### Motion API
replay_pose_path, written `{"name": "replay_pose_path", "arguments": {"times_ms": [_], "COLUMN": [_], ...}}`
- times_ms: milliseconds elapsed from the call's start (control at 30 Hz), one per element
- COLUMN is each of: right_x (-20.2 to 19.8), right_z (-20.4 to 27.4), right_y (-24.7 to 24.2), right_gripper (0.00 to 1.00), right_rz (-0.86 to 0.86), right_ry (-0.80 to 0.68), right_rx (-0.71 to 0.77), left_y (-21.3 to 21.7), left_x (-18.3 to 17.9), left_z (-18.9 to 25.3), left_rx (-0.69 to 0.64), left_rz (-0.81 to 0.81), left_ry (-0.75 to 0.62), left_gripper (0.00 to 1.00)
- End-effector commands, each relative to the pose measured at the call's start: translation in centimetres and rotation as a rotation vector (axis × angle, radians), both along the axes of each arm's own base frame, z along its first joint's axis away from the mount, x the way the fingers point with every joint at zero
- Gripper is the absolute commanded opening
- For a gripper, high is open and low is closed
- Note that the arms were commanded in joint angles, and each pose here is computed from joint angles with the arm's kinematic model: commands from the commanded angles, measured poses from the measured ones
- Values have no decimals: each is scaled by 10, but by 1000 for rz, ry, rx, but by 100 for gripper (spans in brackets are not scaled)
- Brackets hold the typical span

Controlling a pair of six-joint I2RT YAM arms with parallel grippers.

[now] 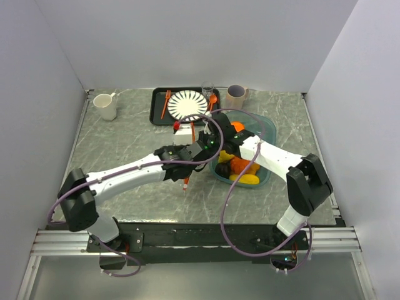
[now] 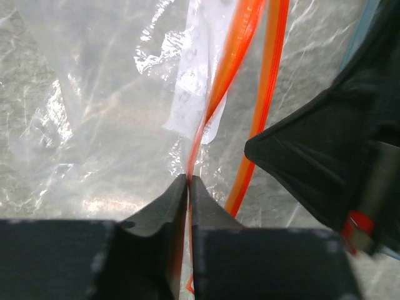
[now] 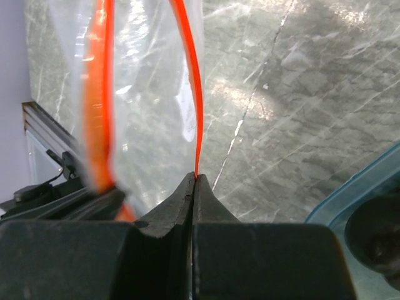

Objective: Place the food in the zip-top bag and seal the zipper
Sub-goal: Open the zipper of the food storage bag at the center of the board.

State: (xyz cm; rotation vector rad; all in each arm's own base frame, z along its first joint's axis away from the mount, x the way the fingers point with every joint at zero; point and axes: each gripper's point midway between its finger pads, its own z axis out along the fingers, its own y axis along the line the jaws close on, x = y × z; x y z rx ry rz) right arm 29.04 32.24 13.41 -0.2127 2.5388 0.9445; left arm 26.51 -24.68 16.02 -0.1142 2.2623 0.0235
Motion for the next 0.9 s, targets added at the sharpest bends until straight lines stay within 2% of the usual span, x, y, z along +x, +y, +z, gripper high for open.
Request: {"name": "replay_pose_path", "arguments": {"times_ms": [0,33,100,133,200,233,300,333,400,433,733,867], "right_x": [11,12,12,11,10,9,6,4,0,-1,-1,0], "right_z": [6,3,0,2,4,10,17,25,35,41,43,43], "right_y": [4,5,4,6,7,8,11,11,16,17,16,15], "right_gripper": [0,0,0,0,0,0,0,0,0,0,0,0], "right_rz": [-6,-6,-6,3,7,10,24,28,45,51,50,45], "right_ry": [-27,-23,-16,-20,-18,-27,-30,-39,-42,-51,-50,-50], "right_rx": [1,-5,-9,-5,10,22,53,74,113,125,126,122], "left_y": [14,17,22,23,21,20,14,8,-2,-6,-47,-44], "left_x": [-2,-3,-4,-5,-4,-4,-5,-3,-3,-1,-7,-9], "left_z": [28,32,31,35,35,37,34,35,32,27,25,20], "left_rx": [-72,-87,-98,-111,-132,-138,-155,-165,-178,-169,-236,-227], "left_rz": [41,52,63,54,40,31,4,-13,-45,-54,-222,-210], "left_ry": [-74,-82,-85,-91,-94,-97,-87,-95,-78,-72,-48,-49], "left_gripper": [6,3,5,12,17,27,32,42,48,54,68,68]}}
